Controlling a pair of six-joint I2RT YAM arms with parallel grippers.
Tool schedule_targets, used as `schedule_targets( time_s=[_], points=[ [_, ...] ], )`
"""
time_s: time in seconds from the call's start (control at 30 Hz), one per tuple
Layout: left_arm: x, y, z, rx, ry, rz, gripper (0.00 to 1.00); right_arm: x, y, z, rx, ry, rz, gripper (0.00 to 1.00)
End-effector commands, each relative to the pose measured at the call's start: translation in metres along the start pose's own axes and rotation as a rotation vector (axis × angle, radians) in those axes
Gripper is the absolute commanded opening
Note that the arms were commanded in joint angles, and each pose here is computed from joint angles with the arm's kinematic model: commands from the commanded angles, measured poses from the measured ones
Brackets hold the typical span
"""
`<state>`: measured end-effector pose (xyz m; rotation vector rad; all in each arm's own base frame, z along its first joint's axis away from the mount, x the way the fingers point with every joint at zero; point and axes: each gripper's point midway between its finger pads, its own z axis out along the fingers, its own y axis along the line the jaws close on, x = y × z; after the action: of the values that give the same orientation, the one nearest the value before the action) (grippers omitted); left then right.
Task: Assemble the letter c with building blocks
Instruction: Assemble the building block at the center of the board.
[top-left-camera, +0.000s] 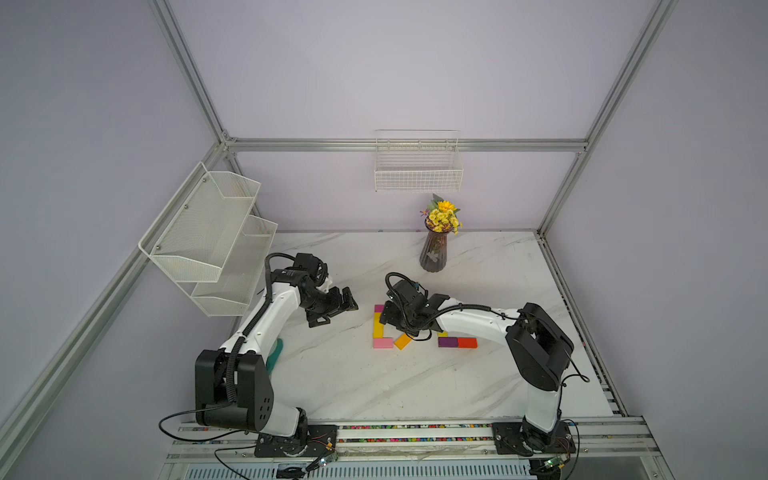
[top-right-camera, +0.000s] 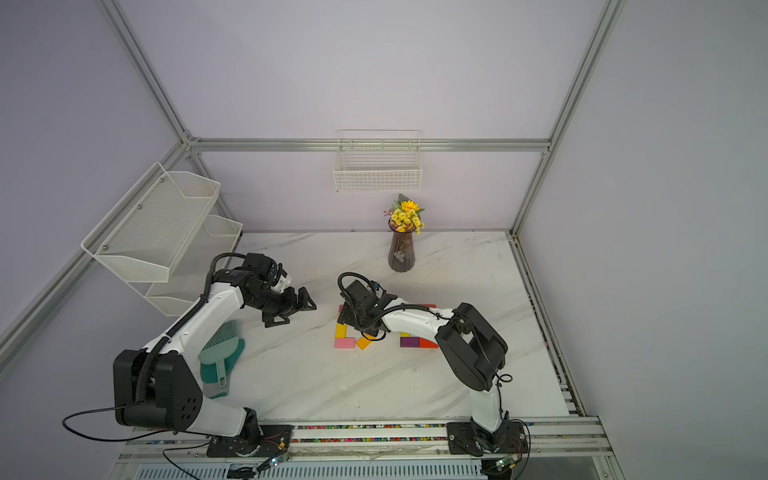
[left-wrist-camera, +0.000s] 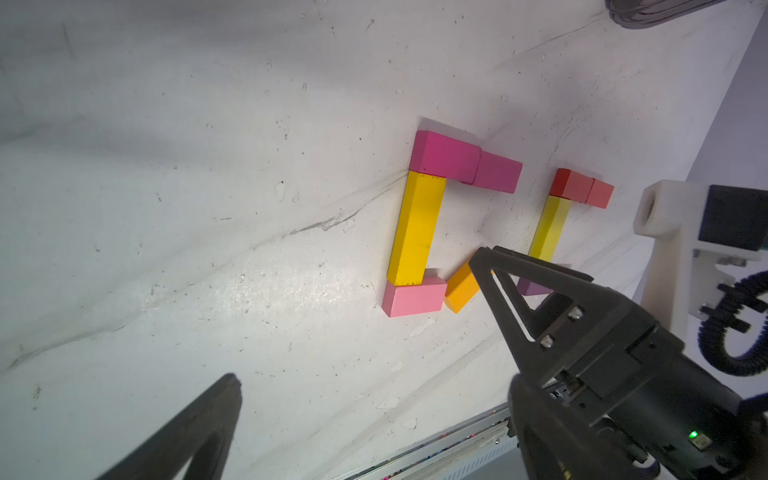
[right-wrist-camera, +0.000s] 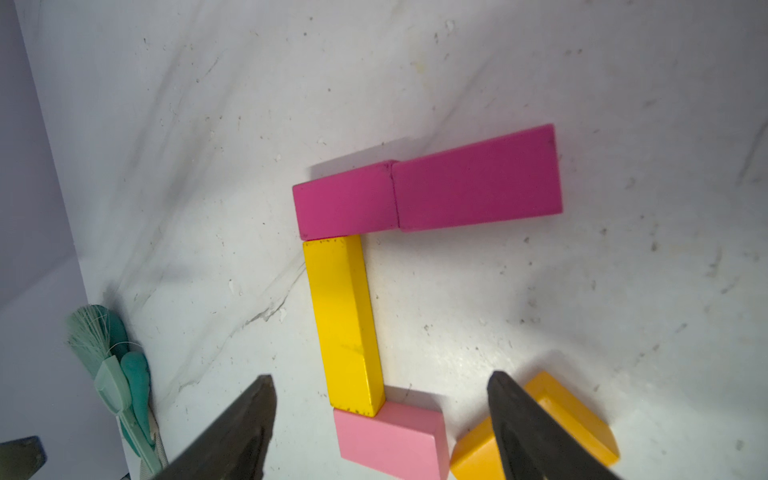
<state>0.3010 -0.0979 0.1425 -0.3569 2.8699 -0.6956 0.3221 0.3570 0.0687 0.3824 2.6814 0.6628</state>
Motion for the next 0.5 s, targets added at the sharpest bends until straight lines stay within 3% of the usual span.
schedule_targets(
  time_s=[0.0,0.47],
  points=[
    [-0.001,-0.007,-0.007,0.038,-0.022,0.024,1.00,-0.001,-0.007,0.003,0.036,0.004,-0.006,0.82],
    [-0.002,-0.007,-0.005,0.049,-0.017,0.023,1.00,0.007,-0.022,0.005,0.065,0.020,0.006,0.82]
  ],
)
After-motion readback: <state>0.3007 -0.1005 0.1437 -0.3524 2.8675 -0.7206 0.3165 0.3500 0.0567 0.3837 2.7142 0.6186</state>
